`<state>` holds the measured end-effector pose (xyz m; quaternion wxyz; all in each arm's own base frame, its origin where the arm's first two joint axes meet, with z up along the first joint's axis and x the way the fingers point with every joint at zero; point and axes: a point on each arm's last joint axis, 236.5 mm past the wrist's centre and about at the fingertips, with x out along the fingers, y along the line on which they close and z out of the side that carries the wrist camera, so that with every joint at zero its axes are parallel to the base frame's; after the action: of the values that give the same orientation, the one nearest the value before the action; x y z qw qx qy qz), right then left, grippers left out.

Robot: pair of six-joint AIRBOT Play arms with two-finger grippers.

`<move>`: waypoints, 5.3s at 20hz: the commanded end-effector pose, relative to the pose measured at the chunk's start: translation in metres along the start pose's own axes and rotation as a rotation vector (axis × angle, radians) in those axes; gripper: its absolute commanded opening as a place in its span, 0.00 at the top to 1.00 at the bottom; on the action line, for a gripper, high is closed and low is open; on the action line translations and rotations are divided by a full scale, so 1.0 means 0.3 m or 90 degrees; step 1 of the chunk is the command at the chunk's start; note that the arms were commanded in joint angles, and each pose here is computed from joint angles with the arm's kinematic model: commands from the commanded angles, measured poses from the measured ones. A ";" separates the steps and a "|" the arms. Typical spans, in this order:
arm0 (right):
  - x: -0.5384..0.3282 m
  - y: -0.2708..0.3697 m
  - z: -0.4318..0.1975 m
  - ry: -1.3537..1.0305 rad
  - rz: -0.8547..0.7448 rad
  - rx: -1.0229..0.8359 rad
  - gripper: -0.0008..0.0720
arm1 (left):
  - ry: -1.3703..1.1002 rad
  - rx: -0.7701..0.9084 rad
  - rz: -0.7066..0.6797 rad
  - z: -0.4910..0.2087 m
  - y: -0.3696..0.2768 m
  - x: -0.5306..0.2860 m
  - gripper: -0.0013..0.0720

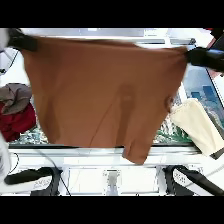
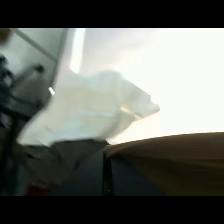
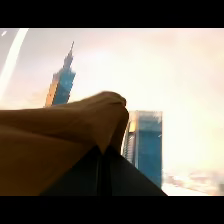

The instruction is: Fold the shirts.

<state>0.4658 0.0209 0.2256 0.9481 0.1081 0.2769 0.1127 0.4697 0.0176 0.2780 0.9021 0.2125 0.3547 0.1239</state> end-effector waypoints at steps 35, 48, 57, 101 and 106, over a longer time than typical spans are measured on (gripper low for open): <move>0.098 -0.039 -1.046 0.347 0.102 0.428 0.27 | 0.361 -0.370 -0.271 -1.188 -0.328 -0.016 0.34; 0.243 -0.026 -1.137 0.290 0.008 0.441 0.35 | 0.339 -0.380 -0.320 -1.142 -0.372 -0.027 0.25; 0.269 0.004 -1.195 0.326 0.020 0.486 0.46 | 0.330 -0.382 -0.317 -1.134 -0.368 -0.021 0.25; 0.276 0.133 -1.156 0.320 0.102 0.412 0.96 | 0.179 -1.023 -0.406 -1.097 -0.369 0.365 0.96; 0.173 0.138 -0.762 0.161 0.158 0.298 0.96 | -0.180 -0.818 -0.582 -0.570 -0.116 0.149 0.96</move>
<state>0.3636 0.1204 -0.0366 0.7959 0.3762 0.4525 0.1424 0.3634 0.0599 0.0212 0.7873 -0.5631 0.2511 0.0051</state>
